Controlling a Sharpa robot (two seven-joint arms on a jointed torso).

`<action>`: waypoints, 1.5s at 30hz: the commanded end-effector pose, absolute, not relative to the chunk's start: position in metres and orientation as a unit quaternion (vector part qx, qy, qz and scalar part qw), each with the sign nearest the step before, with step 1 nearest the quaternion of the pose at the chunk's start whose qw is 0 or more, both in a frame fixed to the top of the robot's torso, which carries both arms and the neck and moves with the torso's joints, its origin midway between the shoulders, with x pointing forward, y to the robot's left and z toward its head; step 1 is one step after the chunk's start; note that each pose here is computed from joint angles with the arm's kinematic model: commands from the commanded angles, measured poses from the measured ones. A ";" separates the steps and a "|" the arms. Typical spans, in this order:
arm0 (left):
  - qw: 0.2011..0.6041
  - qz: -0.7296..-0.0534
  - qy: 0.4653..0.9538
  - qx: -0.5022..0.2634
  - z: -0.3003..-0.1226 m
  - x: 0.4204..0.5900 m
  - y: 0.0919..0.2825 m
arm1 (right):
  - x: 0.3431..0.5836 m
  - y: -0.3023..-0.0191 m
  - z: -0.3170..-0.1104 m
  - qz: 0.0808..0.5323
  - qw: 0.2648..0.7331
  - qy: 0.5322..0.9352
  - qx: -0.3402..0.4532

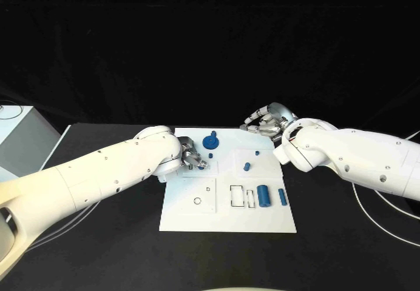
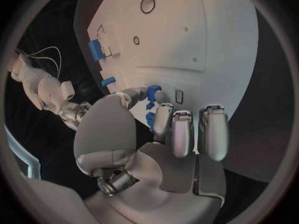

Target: Assemble the parts on the task board

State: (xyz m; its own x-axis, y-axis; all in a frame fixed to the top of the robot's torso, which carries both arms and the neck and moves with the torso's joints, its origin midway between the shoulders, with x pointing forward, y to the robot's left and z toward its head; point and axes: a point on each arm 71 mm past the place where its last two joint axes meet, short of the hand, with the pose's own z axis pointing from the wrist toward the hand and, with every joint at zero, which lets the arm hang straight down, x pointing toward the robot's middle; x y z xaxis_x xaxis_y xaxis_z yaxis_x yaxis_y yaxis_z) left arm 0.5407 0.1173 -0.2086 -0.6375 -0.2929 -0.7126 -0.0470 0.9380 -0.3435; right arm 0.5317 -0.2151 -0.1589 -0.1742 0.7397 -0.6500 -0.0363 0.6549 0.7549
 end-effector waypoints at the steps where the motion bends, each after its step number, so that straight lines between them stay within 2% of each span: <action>1: 0.407 -0.149 0.896 -0.095 -0.211 0.539 0.116 | 0.531 -0.214 -0.159 0.332 0.591 0.693 0.246; 34: 0.417 -0.159 0.888 -0.108 -0.205 0.536 0.124 | 0.531 -0.218 -0.158 0.331 0.593 0.691 0.247; 39: 0.407 -0.190 0.884 -0.129 -0.195 0.535 0.124 | 0.531 -0.219 -0.158 0.331 0.593 0.691 0.248; 45: 0.404 -0.233 0.868 -0.169 -0.172 0.542 0.132 | 0.531 -0.220 -0.158 0.330 0.594 0.689 0.249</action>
State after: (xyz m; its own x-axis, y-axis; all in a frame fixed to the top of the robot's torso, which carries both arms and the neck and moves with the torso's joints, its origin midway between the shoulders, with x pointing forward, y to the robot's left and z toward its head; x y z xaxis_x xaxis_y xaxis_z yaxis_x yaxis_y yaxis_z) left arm 0.5426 0.1336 -0.1734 -0.6041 -0.4323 -0.6695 -0.0886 0.8713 -0.4826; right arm 0.5311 -0.2207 -0.1590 -0.1671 0.7403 -0.6511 -0.0322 0.6560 0.7541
